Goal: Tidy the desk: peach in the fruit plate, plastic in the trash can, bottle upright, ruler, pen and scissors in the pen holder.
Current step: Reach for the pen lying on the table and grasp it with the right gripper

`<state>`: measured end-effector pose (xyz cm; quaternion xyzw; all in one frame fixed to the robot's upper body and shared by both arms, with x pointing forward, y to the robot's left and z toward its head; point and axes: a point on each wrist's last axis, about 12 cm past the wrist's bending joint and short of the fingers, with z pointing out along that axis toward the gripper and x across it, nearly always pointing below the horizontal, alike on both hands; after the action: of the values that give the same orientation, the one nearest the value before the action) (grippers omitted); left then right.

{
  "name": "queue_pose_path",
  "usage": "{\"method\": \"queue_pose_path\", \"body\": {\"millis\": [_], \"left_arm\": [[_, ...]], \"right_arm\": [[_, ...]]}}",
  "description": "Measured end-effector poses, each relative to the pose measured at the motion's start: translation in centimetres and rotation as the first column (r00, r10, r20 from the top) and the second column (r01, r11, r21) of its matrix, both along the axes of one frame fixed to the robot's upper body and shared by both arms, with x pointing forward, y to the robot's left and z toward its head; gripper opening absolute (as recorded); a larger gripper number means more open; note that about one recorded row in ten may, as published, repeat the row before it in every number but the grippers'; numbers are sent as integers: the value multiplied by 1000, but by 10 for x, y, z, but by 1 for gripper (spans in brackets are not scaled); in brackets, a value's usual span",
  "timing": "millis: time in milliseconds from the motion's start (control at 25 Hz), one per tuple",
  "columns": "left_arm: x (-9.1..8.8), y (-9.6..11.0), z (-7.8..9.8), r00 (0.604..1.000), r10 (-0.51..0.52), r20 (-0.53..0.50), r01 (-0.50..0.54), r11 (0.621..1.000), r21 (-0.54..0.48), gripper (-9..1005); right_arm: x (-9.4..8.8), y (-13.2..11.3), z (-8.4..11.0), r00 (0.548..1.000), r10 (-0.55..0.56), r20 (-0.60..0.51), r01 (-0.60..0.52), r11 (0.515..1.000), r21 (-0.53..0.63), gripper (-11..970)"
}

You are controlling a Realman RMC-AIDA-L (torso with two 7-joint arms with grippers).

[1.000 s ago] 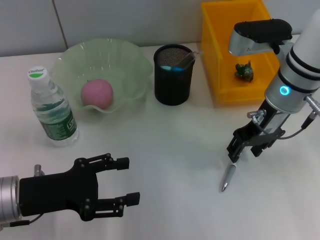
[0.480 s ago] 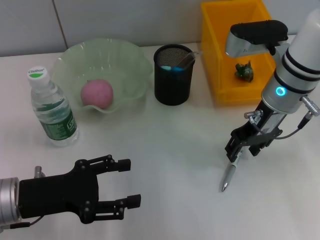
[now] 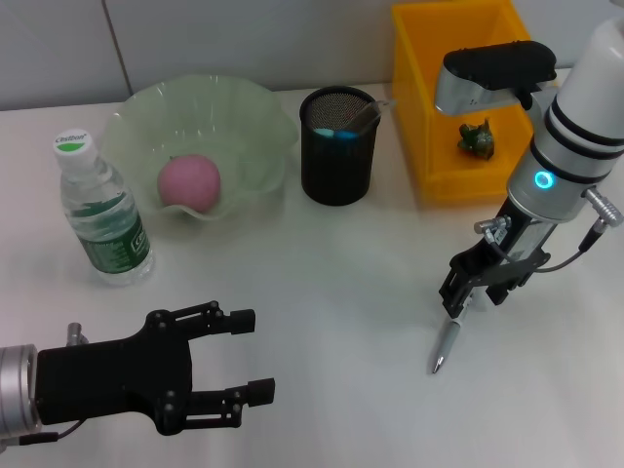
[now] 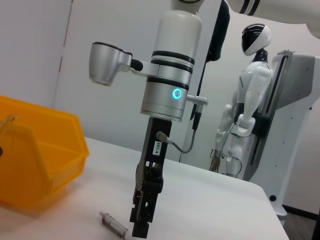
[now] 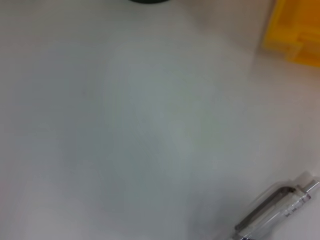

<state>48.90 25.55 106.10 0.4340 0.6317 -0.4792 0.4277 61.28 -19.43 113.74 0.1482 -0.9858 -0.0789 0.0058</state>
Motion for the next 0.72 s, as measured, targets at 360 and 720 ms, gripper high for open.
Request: {"method": "queue_pose_path", "body": {"millis": [360,720], "left_arm": [[0,0,0,1000,-5,0,5,1000,2,817],[1,0,2,1000,-9,7,9,1000,4,817]], "right_arm": [[1,4,-2,1000,7,-7,-7,1000,-4,603],[2,5,-2,1000,21,1,-21,999,-24,603]]}}
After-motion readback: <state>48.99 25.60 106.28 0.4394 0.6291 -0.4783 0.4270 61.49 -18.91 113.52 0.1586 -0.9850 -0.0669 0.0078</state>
